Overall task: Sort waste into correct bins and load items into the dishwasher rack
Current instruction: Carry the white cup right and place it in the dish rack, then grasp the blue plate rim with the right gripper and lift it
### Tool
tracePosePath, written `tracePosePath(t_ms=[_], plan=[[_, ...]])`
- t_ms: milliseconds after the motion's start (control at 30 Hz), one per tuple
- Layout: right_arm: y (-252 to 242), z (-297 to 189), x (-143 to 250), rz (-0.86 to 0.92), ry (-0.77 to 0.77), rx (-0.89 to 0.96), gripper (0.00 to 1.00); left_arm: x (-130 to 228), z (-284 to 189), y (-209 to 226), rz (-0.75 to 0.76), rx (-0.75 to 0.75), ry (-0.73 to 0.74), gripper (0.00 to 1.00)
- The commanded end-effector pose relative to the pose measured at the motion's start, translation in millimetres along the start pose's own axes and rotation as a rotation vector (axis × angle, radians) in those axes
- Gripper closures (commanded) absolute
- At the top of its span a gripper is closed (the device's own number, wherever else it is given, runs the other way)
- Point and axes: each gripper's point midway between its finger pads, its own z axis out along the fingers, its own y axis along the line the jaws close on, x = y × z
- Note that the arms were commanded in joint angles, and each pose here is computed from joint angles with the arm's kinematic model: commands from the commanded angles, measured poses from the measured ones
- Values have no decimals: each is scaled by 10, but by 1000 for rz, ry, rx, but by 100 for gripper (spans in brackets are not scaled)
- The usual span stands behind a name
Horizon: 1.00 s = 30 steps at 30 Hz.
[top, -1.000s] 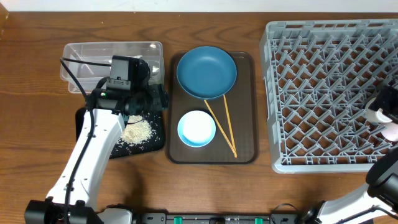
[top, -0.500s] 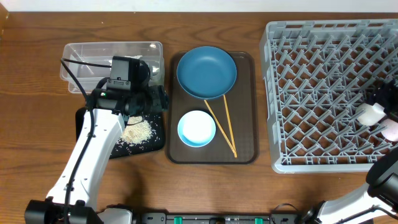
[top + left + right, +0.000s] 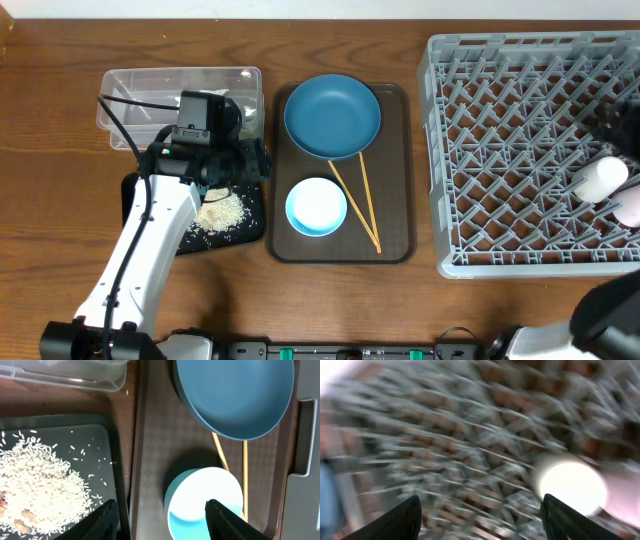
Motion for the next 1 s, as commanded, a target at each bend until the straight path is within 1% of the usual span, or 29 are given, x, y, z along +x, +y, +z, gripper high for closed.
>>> tracePosePath(t_ms=[0, 133, 200, 300, 467, 567, 700, 867, 933, 967], plan=[[796, -158, -55, -122, -48, -216, 26, 26, 0, 38, 5, -20, 11, 41], [1521, -72, 74, -286, -46, -315, 25, 84, -9, 183, -4, -98, 27, 41], [1845, 3, 162, -366, -49, -335, 25, 108, -15, 225, -6, -121, 35, 41], [2214, 162, 281, -471, -65, -305, 23, 121, -19, 254, -7, -137, 39, 41], [2804, 529, 653, -618, -46, -287, 24, 122, -19, 255, -7, -138, 39, 41], [2978, 837, 876, -630, -22, -224, 26, 122, -19, 255, -7, -138, 39, 41], [2988, 1269, 1129, -586, 18, -106, 29, 123, -19, 255, -7, -138, 39, 41], [3006, 1725, 1533, -562, 114, -77, 34, 122, -19, 255, -7, -138, 39, 41], [2985, 1876, 1661, -543, 146, -63, 38, 122, -19, 255, -7, -138, 39, 41], [2971, 1946, 1712, -533, 158, -56, 41, 122, -19, 254, -7, -137, 39, 41]])
